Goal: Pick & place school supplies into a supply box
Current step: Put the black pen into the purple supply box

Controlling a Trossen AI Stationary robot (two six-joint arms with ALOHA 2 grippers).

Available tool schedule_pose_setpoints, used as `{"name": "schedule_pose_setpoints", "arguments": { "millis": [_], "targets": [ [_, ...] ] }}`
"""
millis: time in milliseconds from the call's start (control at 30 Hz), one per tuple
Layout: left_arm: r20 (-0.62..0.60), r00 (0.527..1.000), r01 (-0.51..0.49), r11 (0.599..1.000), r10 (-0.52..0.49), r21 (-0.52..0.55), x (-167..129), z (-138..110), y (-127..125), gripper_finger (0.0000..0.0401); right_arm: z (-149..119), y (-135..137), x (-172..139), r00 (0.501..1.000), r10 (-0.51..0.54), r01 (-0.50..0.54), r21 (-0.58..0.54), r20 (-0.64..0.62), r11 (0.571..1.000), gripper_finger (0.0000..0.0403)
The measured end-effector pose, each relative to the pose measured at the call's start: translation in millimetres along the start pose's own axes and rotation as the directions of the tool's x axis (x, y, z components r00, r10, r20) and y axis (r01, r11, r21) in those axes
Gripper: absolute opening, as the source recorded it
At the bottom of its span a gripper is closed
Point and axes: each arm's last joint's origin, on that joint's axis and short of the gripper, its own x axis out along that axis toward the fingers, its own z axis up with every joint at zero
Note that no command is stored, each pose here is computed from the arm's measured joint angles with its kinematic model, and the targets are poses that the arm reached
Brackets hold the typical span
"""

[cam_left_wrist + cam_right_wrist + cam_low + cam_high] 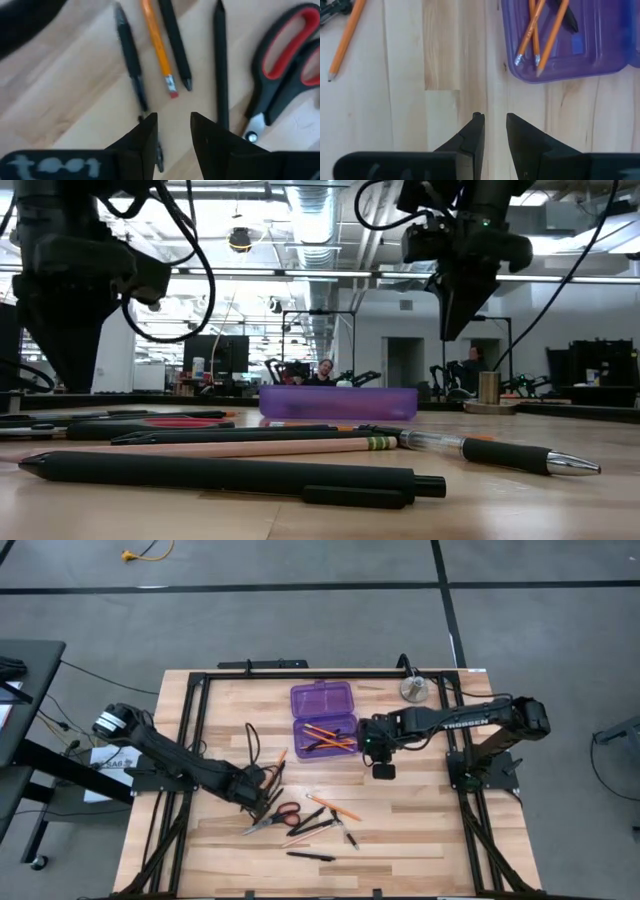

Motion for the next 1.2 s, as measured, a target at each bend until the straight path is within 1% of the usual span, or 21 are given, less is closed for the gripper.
{"name": "schedule_pose_setpoints", "arguments": {
  "millis": [333, 600, 1200],
  "targets": [
    [-0.023, 1.000, -0.002, 1.000, 0.001, -0.008, 2.3, -3.7, -1.7, 0.0105, 0.5, 4.5, -0.3, 1.000, 0.001, -0.001, -0.004, 0.001, 1.000, 0.0076],
    [-0.055, 0.994, -0.094, 0.995, 0.093, -0.019, 1.8, -6.7, 7.2, 0.0105, 0.5, 4.5, -0.4, 1.000, 0.001, -0.001, 0.001, 0.002, 1.000, 0.0076],
    [-0.047, 0.995, -0.086, 0.996, 0.085, -0.019, 1.9, -6.3, 6.4, 0.0105, 0.5, 4.5, -0.4, 1.000, 0.002, -0.002, 0.001, 0.002, 1.000, 0.0076]
  ]
}}
